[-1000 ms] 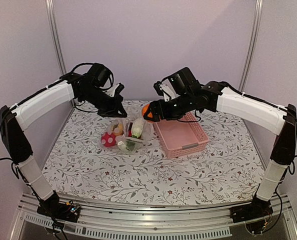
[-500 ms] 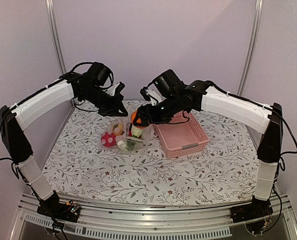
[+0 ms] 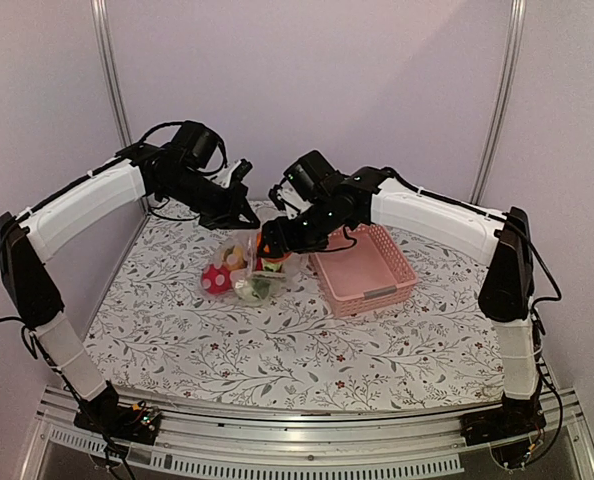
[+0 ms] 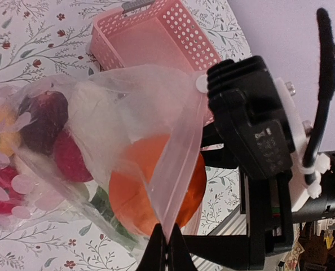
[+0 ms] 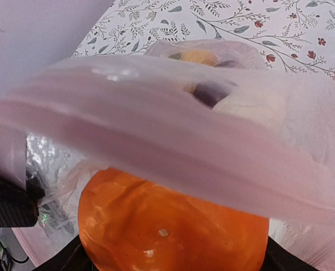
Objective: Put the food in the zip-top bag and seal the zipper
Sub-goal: Place the fake fruit in the zipper food storage bag.
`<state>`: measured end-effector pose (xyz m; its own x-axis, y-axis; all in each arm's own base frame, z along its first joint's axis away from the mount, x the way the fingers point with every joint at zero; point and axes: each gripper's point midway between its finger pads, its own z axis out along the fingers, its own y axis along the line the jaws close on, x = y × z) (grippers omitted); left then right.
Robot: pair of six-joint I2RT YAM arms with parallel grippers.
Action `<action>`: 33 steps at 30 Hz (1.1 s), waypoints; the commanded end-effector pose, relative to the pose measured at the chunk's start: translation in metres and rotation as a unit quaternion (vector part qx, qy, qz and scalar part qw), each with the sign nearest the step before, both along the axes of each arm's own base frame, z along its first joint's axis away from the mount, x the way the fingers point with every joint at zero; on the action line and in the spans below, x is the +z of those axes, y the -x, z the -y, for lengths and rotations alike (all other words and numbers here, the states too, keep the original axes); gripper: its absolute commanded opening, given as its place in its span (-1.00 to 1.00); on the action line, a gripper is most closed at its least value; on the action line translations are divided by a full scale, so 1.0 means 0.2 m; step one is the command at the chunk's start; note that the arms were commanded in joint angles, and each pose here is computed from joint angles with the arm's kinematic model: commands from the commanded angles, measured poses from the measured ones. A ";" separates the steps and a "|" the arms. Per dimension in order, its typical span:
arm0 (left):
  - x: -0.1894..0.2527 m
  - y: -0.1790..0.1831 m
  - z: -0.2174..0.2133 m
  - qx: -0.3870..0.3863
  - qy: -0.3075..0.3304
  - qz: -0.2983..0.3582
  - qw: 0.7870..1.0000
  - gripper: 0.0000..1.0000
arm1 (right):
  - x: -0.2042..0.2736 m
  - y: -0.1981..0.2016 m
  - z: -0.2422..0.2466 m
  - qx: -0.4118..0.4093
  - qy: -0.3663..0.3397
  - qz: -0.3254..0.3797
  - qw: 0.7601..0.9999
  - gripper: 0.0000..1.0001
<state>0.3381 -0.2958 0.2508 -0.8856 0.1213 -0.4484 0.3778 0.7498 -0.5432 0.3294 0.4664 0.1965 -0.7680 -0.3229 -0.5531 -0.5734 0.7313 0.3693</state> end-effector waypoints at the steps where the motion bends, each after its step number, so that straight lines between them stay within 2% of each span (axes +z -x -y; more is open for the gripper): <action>1: 0.09 -0.01 0.02 -0.008 0.017 0.023 1.000 -1.00 | 0.02 -0.02 -0.08 0.011 -0.029 -0.002 1.000 0.65; 3: 0.09 -0.02 0.02 -0.006 0.017 0.024 1.000 -1.00 | 0.04 0.01 -0.11 0.028 -0.047 -0.010 0.998 0.95; 4: 0.09 -0.02 0.03 -0.006 0.018 0.024 1.000 -1.00 | 0.05 0.01 -0.12 0.033 -0.054 -0.013 0.998 0.98; 11: 0.08 -0.04 -0.01 0.006 0.011 0.025 1.000 -1.00 | 0.28 0.07 -0.08 0.034 -0.087 -0.009 0.996 0.98; 16: 0.08 -0.05 -0.03 0.007 0.012 0.024 1.000 -1.00 | 0.56 0.10 0.07 0.020 -0.103 0.033 0.994 0.98; 19: 0.06 -0.05 -0.03 0.002 0.010 0.023 1.000 -1.00 | 0.64 0.06 0.20 -0.012 -0.095 0.064 0.993 0.98; 22: 0.08 -0.03 -0.03 -0.010 0.017 0.025 0.999 -1.00 | 0.54 -0.06 0.40 -0.080 -0.024 0.128 0.988 0.98; 25: 0.21 0.05 0.05 -0.061 0.071 0.044 0.995 -1.00 | 0.52 -0.10 0.55 -0.079 -0.032 0.131 0.988 0.98; 26: 0.29 0.12 0.09 -0.090 0.105 0.052 0.989 -1.00 | 0.52 -0.09 0.57 -0.063 -0.051 0.113 0.990 0.97; 28: 0.42 0.28 0.16 -0.143 0.158 0.059 0.975 -1.00 | 0.56 -0.04 0.56 -0.019 -0.096 0.088 0.991 0.81; 31: 0.43 0.42 0.17 -0.168 0.144 0.064 0.973 -1.00 | 0.66 0.06 0.54 0.043 -0.136 0.109 0.984 0.59; 33: 0.38 0.43 0.13 -0.156 0.114 0.066 0.979 -1.00 | 0.72 0.13 0.57 0.069 -0.149 0.132 0.978 0.46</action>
<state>0.2866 -0.3210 0.3040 -0.8185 0.2089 -0.5352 0.5545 0.5307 -0.6410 0.3438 0.3433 0.2985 -0.6695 -0.1694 -0.7232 -0.5927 0.7086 0.3828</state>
